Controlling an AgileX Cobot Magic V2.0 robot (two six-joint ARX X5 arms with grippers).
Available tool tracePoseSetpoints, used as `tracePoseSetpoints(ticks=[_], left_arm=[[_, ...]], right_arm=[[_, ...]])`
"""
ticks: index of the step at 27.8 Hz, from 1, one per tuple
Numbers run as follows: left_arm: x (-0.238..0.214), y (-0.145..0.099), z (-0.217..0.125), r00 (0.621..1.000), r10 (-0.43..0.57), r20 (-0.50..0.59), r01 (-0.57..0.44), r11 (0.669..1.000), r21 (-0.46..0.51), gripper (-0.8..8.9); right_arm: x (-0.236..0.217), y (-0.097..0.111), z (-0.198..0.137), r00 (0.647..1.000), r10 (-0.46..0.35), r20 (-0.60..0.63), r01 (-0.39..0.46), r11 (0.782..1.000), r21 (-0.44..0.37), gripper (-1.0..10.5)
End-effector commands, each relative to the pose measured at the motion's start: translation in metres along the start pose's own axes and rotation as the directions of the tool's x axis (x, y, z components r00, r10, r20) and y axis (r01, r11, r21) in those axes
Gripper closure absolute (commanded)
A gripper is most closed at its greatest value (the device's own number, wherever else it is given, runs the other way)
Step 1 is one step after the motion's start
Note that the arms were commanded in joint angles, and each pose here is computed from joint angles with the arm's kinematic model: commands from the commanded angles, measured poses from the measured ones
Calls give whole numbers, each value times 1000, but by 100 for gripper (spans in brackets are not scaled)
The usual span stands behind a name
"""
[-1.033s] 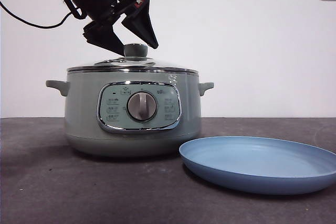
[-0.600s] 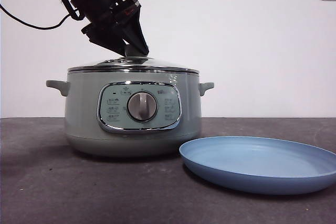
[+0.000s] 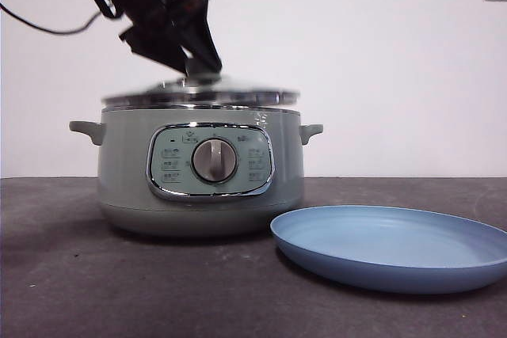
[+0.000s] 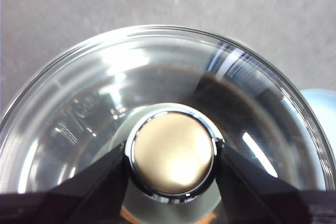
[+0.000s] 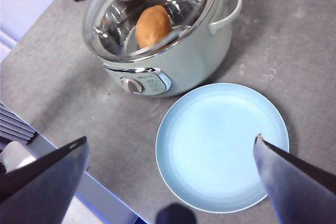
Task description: Take the potato out from the steamer,put the potato on the plate,close the lid
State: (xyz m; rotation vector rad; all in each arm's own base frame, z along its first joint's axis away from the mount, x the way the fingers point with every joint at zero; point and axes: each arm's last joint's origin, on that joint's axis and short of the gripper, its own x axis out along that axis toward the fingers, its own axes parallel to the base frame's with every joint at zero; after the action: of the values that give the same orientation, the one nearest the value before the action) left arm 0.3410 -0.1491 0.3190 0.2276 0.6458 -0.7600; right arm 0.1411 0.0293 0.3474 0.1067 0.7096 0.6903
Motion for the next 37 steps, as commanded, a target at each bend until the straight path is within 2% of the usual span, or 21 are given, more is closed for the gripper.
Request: tracePoseSetpoints(ticks=[1,6,11,13,16,21,27,31,37], left_arm=[[-34,-3,15,993,21,115,-23,1000,12,822],[-94,-9,16,985,96,145,-96,995,-12,822],[-164,-27,7,966,176,189,-170,984,-46,822],[-181,-32,2,959,208,192,-201,978,-55,822],[-203,-42,-6,950,252,183,-244,968,-66,822],[-232,-57,-19,948,264,180,-255,964,-72,822],[-256,-72,-35,935,317,161,-307,948,-84,822],[-267,-79,-43,936,315,157,-305,948,-84,822],[-279,-87,-51,934,315,166,-305,949,-83,822]], right_arm=[[4,-2,3,1000,-1,0,1,1000,7,317],[20,-8,18,999,28,45,-29,999,28,317],[69,-1,43,989,141,41,-141,990,-2,317],[86,4,54,987,160,22,-159,987,-24,317],[113,14,72,989,145,-12,-145,988,-56,317],[160,29,105,989,140,-53,-145,985,-99,317],[219,47,132,991,84,-105,-101,981,-167,317],[258,56,135,989,49,-139,-77,976,-202,318],[305,56,122,984,-27,-177,-17,971,-239,321]])
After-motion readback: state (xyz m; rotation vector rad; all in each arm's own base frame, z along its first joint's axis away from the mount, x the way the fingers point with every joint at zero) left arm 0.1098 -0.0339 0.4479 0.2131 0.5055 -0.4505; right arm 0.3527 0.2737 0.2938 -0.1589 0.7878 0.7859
